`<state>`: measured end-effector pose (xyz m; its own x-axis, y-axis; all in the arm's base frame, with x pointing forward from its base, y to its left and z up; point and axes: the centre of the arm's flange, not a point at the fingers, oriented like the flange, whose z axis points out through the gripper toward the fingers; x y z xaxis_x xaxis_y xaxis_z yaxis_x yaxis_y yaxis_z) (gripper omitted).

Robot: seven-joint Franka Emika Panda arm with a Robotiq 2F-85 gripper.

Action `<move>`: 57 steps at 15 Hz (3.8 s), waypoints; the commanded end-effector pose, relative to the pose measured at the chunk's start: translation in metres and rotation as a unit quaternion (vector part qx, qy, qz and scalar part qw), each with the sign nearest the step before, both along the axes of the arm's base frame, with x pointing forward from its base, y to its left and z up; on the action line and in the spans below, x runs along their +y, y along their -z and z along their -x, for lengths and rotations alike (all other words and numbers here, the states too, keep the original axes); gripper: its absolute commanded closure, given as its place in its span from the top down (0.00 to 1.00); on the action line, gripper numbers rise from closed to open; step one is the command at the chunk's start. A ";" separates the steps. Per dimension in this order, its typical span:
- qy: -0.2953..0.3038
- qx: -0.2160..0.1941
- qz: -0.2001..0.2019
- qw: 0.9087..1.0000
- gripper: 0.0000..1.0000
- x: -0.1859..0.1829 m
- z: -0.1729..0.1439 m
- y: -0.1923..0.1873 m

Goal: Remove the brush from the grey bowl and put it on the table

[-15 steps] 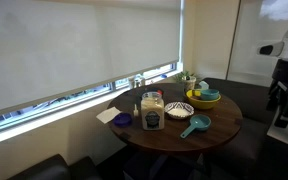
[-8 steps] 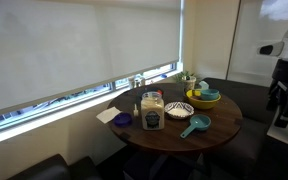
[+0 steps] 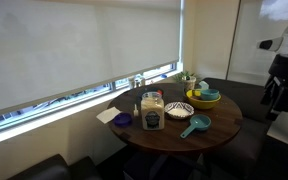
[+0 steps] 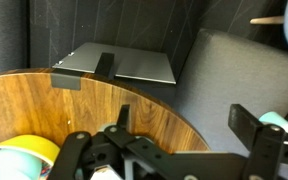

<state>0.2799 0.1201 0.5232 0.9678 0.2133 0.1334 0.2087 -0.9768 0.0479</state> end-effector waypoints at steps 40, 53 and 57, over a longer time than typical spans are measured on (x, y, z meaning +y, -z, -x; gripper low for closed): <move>0.196 -0.202 -0.092 0.955 1.00 -0.144 -0.316 -0.083; 0.193 -0.199 -0.087 0.957 1.00 -0.151 -0.326 -0.071; 0.234 -0.180 -0.099 0.950 1.00 -0.144 -0.363 -0.052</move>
